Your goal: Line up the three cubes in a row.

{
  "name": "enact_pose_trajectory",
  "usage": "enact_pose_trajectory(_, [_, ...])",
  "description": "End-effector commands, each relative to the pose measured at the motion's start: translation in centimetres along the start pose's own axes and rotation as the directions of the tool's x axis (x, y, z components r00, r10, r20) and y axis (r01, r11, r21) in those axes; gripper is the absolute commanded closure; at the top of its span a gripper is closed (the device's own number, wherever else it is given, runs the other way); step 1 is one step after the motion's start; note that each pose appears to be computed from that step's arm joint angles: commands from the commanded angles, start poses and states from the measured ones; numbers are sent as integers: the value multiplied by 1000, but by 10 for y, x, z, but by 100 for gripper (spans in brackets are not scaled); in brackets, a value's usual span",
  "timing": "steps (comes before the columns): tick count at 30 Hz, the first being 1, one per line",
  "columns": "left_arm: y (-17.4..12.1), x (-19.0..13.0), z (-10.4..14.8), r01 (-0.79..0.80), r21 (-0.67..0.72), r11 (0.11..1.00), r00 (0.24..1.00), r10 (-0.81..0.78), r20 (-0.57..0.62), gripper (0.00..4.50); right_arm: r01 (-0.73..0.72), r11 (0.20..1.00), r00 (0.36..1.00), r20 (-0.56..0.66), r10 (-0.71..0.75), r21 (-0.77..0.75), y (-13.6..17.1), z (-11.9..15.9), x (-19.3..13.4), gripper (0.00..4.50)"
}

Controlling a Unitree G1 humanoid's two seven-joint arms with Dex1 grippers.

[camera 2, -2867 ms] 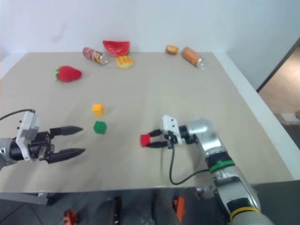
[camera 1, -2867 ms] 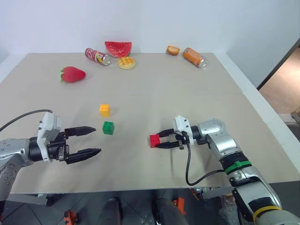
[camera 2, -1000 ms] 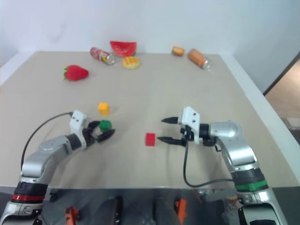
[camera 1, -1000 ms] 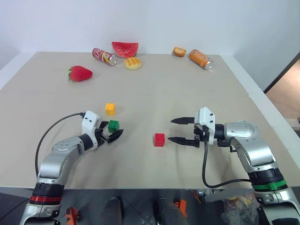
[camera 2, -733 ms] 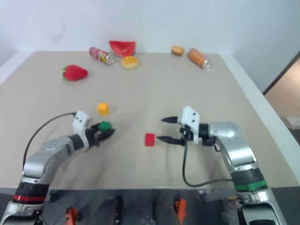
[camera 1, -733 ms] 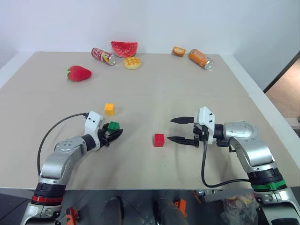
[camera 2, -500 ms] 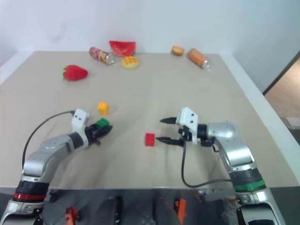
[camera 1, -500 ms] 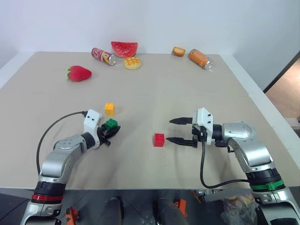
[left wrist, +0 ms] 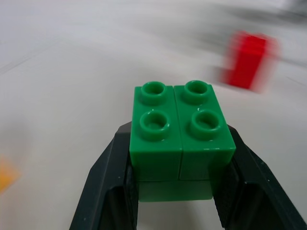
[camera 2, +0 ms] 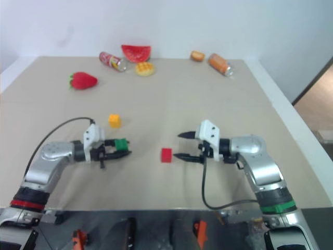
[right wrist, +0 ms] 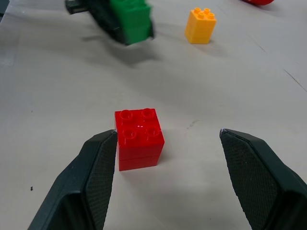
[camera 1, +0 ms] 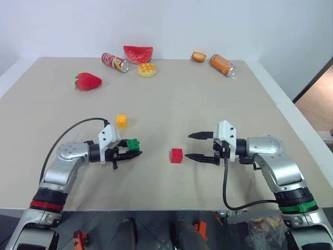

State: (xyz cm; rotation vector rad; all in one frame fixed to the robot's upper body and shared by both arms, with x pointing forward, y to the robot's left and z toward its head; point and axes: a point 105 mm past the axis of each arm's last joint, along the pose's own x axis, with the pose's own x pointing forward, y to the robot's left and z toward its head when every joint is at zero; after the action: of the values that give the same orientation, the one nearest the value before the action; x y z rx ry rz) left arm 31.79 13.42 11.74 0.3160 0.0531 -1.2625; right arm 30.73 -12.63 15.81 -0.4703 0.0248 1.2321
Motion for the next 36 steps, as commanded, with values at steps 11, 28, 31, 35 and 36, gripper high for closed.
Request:
enact_pose_trajectory(11, [17,35,15,227,43,973,967,-230,106,314,70,992,990,119,-82,105,5,38,-49,94])
enact_pose_trajectory(28, [-1,23,-9,315,12,949,948,-315,30,314,80,985,990,103,-97,154,6,29,-48,94])
enact_pose_trajectory(31, [-5,31,-10,311,13,950,949,-311,50,314,78,986,990,101,-94,151,6,28,-46,94])
enact_pose_trajectory(35, [-7,40,-8,299,23,954,951,-300,71,314,78,986,991,97,-92,146,5,27,-46,94])
enact_pose_trajectory(36, [-7,42,-8,291,25,957,954,-292,76,314,77,987,991,96,-91,144,5,27,-45,94])
